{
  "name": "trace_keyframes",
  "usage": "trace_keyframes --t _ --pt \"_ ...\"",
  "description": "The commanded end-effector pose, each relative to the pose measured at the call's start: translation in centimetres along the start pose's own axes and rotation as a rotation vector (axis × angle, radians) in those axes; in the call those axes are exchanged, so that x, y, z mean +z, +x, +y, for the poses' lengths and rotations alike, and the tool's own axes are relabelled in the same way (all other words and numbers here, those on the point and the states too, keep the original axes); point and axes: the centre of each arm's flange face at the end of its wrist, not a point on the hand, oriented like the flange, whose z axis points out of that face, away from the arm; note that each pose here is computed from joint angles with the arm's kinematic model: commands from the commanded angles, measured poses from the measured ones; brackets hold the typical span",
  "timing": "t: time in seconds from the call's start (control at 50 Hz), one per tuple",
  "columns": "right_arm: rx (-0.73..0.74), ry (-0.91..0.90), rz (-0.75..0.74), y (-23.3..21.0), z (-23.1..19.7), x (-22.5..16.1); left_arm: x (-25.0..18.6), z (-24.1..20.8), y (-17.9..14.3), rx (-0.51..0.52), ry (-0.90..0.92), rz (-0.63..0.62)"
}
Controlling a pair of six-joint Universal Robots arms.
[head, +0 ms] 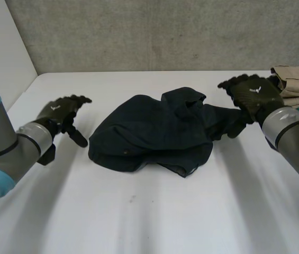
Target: Fold the laundry.
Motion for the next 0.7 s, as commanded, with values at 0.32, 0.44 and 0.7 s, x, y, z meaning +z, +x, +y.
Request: trace_keyframes --t 0.32,0.44,0.7 --pt "0.006 -0.056 0.028 0.1 3.2 -0.3 5.3 -0.7 -1.2 -0.077 0.047 -0.077" --pt "0.004 -0.029 0.038 0.5 2.4 -0.6 3.4 -11.0 -2.5 0.029 0.359 -0.227" --pt "0.011 -0.005 0.062 1.2 1.8 -1.1 0.6 -18.9 9.1 0.112 0.750 0.230"
